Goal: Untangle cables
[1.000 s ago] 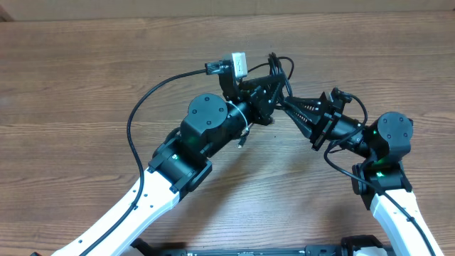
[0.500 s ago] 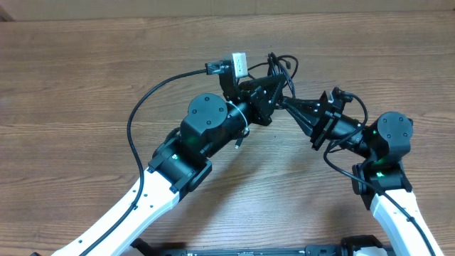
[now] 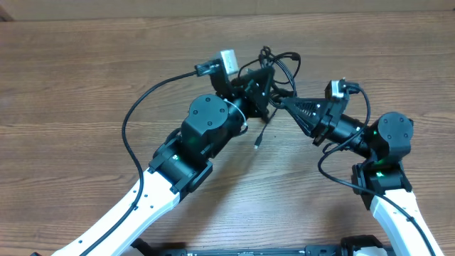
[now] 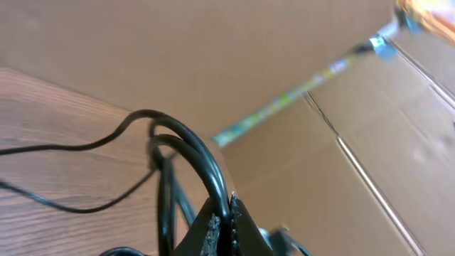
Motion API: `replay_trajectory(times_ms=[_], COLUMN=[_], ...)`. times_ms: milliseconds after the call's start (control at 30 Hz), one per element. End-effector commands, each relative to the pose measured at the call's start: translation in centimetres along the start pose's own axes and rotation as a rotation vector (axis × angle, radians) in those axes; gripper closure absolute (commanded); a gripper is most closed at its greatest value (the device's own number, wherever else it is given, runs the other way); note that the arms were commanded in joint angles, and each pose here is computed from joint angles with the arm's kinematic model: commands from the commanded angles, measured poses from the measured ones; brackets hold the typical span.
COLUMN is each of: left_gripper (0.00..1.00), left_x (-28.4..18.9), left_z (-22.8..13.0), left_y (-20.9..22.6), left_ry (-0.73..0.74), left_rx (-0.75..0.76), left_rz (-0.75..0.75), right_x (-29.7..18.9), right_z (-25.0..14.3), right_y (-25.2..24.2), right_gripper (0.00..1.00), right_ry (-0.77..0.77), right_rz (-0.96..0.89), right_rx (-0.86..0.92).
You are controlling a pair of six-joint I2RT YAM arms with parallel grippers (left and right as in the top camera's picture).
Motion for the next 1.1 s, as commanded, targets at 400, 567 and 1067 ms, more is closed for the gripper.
replay_trajectory(times_ms=[400, 567, 1067], left_gripper=[0.96, 0.96, 0.96], left_x=[-1.0, -1.3, -1.4], left_z=[6.6, 7.3, 6.9], left_y=[5.1, 6.0, 6.0], left_ry=[-0.229, -0.243, -0.147], left_rx=[-0.153, -0.154, -0.175], left_rz=[0.197, 0.229, 0.209], right_x=[-0.4, -1.8, -2.6], right_z=[-3.4, -7.2, -8.4], right_y=[1.5, 1.7, 1.8], right_gripper=[0.96, 0.95, 0.22], right_ry=[0.187, 0.400, 0.476], right_rz=[0.147, 0.333, 0.408], right_rx=[-0.773, -1.051, -1.102])
Point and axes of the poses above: each gripper's point midway between its finger pads, its own x axis out along the fingers, its own y axis along the line the jaws close on, z = x × y, the point moved 2 cm from there along -x, back along the fingers, and after that the axes turned 12 degrees about -x, right-handed, at the moved point
